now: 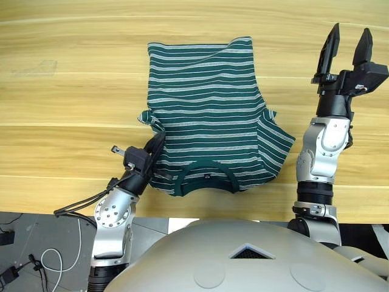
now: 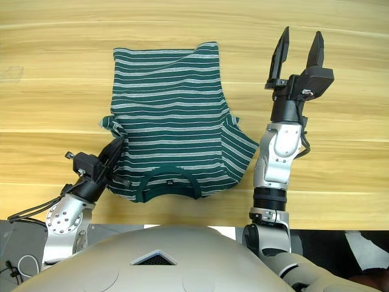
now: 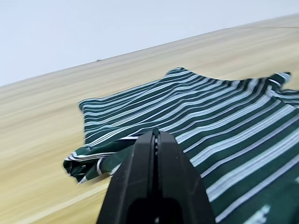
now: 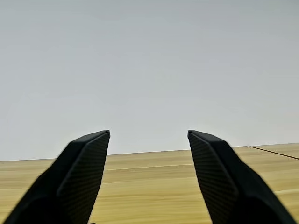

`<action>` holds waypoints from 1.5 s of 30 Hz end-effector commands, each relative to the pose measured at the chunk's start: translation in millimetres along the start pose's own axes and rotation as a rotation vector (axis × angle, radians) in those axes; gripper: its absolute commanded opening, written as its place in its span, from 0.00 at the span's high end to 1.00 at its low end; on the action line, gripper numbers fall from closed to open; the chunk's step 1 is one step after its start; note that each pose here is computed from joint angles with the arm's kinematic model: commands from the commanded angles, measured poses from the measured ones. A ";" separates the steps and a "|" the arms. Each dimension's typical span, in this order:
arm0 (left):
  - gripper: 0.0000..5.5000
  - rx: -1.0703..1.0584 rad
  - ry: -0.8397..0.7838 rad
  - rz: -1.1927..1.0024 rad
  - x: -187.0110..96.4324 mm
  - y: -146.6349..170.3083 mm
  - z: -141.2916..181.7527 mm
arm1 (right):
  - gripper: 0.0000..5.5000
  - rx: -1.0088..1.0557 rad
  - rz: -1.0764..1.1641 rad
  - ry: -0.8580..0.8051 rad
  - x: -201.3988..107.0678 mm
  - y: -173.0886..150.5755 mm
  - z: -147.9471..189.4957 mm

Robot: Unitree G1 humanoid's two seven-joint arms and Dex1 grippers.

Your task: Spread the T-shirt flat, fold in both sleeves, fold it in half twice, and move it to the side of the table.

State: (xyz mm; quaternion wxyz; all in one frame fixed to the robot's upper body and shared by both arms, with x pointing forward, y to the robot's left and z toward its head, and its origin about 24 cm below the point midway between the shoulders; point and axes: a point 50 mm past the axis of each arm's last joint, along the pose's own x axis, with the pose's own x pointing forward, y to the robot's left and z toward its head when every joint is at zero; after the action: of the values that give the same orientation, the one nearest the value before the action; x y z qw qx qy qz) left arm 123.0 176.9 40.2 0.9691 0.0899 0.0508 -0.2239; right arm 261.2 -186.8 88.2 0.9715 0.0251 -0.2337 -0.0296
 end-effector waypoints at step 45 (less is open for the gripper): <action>0.63 0.227 0.173 -0.289 -13.1 -25.4 -23.4 | 0.44 -0.013 0.028 0.019 -4.9 3.9 -3.3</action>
State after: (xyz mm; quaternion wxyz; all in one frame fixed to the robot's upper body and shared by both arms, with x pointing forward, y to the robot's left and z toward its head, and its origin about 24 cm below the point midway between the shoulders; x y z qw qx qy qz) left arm 101.2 165.6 12.5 0.9079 0.2065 0.1211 -0.3443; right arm 258.4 -182.4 83.7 0.9738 0.0258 -0.2252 -0.0206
